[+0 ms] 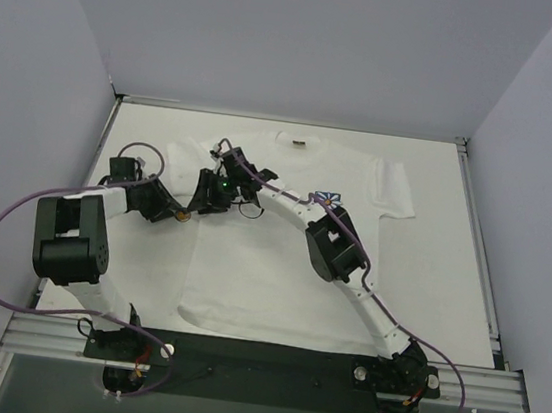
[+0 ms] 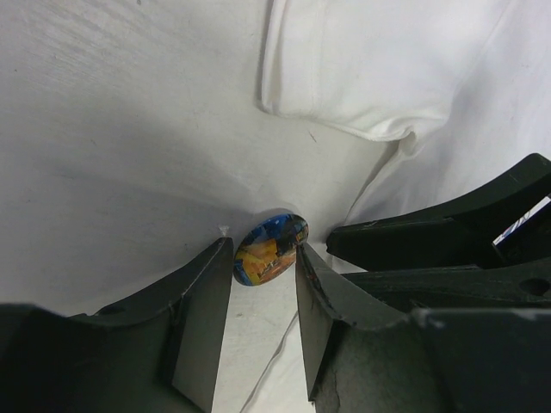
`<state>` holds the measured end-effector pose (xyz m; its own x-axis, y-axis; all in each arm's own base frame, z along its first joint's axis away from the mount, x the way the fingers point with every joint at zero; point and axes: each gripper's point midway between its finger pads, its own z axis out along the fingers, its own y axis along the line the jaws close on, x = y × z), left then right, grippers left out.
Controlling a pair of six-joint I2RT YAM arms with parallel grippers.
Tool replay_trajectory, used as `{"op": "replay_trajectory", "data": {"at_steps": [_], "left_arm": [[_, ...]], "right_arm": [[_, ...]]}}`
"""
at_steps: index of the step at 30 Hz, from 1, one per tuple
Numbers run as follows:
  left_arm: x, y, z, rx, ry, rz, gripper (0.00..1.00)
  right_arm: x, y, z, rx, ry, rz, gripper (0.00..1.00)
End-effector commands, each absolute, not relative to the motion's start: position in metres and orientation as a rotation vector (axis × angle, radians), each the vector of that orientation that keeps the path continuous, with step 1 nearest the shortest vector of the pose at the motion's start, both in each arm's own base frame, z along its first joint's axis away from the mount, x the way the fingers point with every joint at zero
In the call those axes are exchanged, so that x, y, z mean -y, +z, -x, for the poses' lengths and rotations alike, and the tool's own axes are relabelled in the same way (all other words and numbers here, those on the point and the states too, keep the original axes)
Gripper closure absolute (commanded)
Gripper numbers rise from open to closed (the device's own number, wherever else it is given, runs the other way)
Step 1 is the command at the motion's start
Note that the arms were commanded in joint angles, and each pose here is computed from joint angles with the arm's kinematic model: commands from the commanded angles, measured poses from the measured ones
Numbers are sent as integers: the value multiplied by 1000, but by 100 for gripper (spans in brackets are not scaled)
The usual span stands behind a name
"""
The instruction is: Pin the brooch onto the clothing
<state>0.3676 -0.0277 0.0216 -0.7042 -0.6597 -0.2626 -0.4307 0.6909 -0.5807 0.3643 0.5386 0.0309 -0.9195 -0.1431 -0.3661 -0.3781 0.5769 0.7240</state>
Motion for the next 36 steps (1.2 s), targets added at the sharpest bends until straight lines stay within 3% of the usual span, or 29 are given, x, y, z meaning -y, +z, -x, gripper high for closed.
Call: {"op": "replay_trajectory", "data": {"at_steps": [1, 23, 28, 29, 32, 36], "left_arm": [[30, -2, -336, -2549, -627, 871, 54], [55, -4, -346, -2537, -710, 815, 60], [59, -1, -348, -2523, -734, 804, 76], [59, 0, -350, -2516, -735, 799, 85], [59, 3, -352, -2510, -740, 793, 100], [57, 14, -356, -2487, -735, 780, 100]], "right_arm": [[-543, 32, -362, -2551, 1250, 434, 60], [-549, -1, -355, -2642, 1323, 323, 76], [-548, -1, -356, -2649, 1352, 309, 79], [-548, 1, -356, -2644, 1360, 310, 79], [-548, 7, -357, -2635, 1377, 311, 80], [-543, 28, -370, -2587, 1408, 293, 78]]}}
